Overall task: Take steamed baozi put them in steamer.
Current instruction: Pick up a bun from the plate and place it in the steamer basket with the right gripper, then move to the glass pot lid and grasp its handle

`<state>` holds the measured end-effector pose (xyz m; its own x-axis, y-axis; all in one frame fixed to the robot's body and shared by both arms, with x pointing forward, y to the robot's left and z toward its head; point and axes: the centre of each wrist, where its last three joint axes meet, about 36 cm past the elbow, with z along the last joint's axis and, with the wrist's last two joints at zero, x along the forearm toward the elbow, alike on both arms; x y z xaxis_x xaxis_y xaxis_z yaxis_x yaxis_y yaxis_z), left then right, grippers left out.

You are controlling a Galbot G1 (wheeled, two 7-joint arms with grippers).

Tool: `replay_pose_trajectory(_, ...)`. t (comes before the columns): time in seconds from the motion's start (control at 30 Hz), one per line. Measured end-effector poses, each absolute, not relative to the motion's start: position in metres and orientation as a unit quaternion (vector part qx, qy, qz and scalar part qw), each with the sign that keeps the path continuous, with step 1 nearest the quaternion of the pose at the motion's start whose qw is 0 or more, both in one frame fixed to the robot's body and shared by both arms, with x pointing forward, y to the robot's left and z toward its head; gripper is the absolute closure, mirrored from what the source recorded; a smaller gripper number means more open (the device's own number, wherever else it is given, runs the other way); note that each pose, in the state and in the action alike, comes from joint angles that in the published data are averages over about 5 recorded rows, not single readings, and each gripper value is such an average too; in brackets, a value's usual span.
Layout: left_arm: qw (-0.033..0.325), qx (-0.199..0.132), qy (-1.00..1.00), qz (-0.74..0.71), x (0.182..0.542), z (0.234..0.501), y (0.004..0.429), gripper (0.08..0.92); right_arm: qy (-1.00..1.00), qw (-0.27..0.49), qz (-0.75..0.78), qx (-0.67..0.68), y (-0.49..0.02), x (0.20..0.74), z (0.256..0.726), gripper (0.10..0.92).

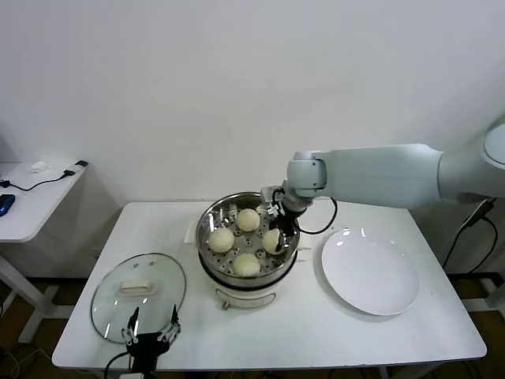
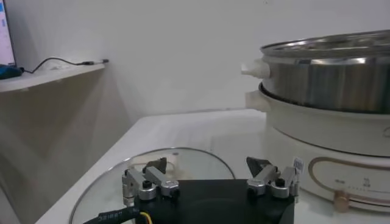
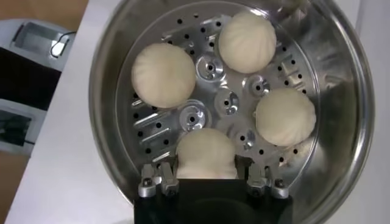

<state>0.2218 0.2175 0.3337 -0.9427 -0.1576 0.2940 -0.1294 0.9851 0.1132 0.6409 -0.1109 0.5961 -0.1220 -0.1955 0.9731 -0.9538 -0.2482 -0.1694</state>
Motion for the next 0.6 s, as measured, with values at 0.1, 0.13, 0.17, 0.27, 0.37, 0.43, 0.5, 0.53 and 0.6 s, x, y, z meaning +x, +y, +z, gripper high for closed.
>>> replay_pose_trajectory(0.1, 0.153, 0.073, -0.984, -0.046, 0.222, 0.334, 0.218, 0.177, -0.512, 0.342, 0.550, 0.565, -0.110, 0.641, 0.592, 0.347)
replay_pose_trajectory(0.13, 0.153, 0.073, -0.984, -0.046, 0.222, 0.334, 0.218, 0.177, -0.513, 0.341, 0.549, 0.565, -0.109, 0.642, 0.591, 0.323)
replay_pose_trajectory(0.17, 0.153, 0.073, -0.984, -0.046, 0.221, 0.334, 0.218, 0.177, -0.514, 0.339, 0.548, 0.566, -0.109, 0.642, 0.592, 0.292)
replay_pose_trajectory(0.27, 0.153, 0.074, -0.984, -0.047, 0.221, 0.335, 0.219, 0.177, -0.517, 0.334, 0.546, 0.568, -0.108, 0.643, 0.595, 0.226)
replay_pose_trajectory(0.37, 0.152, 0.074, -0.984, -0.047, 0.221, 0.336, 0.218, 0.177, -0.521, 0.329, 0.542, 0.572, -0.111, 0.647, 0.602, 0.203)
replay_pose_trajectory(0.43, 0.152, 0.074, -0.985, -0.047, 0.221, 0.337, 0.218, 0.177, -0.524, 0.324, 0.538, 0.576, -0.114, 0.650, 0.611, 0.201)
replay_pose_trajectory(0.5, 0.151, 0.073, -0.985, -0.047, 0.221, 0.338, 0.217, 0.177, -0.530, 0.319, 0.531, 0.579, -0.118, 0.652, 0.619, 0.200)
replay_pose_trajectory(0.53, 0.151, 0.073, -0.985, -0.047, 0.220, 0.338, 0.217, 0.177, -0.534, 0.316, 0.527, 0.580, -0.120, 0.653, 0.623, 0.200)
replay_pose_trajectory(0.6, 0.152, 0.073, -0.985, -0.047, 0.220, 0.340, 0.217, 0.177, -0.550, 0.308, 0.514, 0.581, -0.126, 0.655, 0.631, 0.200)
